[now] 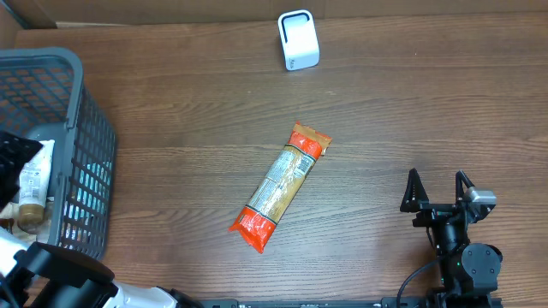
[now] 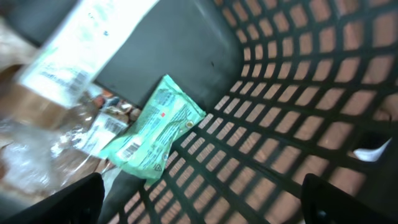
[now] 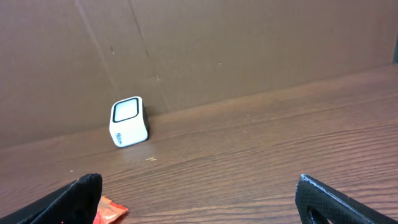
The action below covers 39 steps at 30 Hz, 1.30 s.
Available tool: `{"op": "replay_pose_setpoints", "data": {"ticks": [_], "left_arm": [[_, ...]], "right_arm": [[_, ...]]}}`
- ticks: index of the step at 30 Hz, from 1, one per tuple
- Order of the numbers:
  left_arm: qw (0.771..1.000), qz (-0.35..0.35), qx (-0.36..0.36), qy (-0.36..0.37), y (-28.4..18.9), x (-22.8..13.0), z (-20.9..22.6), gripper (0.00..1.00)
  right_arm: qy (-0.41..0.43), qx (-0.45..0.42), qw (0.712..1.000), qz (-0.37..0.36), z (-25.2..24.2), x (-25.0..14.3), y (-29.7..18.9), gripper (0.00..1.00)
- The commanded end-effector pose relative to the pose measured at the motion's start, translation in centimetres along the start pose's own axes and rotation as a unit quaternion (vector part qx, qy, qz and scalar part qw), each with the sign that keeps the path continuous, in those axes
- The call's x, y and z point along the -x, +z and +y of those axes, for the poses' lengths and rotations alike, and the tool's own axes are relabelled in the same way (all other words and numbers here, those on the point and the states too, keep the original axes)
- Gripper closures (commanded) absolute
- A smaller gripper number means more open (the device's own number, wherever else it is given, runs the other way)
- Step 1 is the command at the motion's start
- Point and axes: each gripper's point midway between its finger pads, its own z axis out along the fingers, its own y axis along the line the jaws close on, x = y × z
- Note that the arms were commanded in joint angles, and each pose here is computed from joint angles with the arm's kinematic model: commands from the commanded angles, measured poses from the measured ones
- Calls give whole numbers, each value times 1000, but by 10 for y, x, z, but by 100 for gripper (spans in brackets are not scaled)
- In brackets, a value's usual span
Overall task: Scan the item barcode
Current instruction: 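Reach the left gripper into the basket and grasp the mint-green packet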
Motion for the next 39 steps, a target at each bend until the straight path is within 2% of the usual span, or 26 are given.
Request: {"op": "replay_pose_setpoints", "data": {"ticks": [1, 4, 7, 9, 15, 20, 26, 29, 30, 35, 39], "left_arm": [[998, 19, -34, 53, 18, -18, -5, 1], [993, 24, -62, 101, 35, -25, -8, 0], [990, 22, -51, 129, 49, -26, -2, 0], [990, 20, -27, 136, 59, -25, 9, 1], [989, 8, -21, 144, 83, -20, 21, 1], [990, 24, 48, 130, 101, -16, 52, 0], [987, 57, 42, 147, 138, -21, 58, 0], [984, 75, 37, 157, 154, -26, 56, 13], [983, 80, 35, 160, 159, -28, 54, 15], [974, 124, 76, 177, 180, -44, 59, 14], [969, 150, 123, 152, 189, -54, 70, 13]], "right_arm": [[-1, -4, 1000, -3, -2, -1, 0, 0], [-1, -4, 1000, -3, -2, -1, 0, 0], [-1, -4, 1000, -3, -2, -1, 0, 0], [-1, -4, 1000, -3, -2, -1, 0, 0], [-1, -4, 1000, -3, -2, -1, 0, 0], [-1, -4, 1000, -3, -2, -1, 0, 0], [-1, -4, 1000, -3, -2, -1, 0, 0], [-1, -4, 1000, -3, -2, -1, 0, 0], [-1, -4, 1000, -3, -2, -1, 0, 0], [-1, -4, 1000, -3, -2, -1, 0, 0], [-1, -4, 1000, -3, -2, -1, 0, 0]]}}
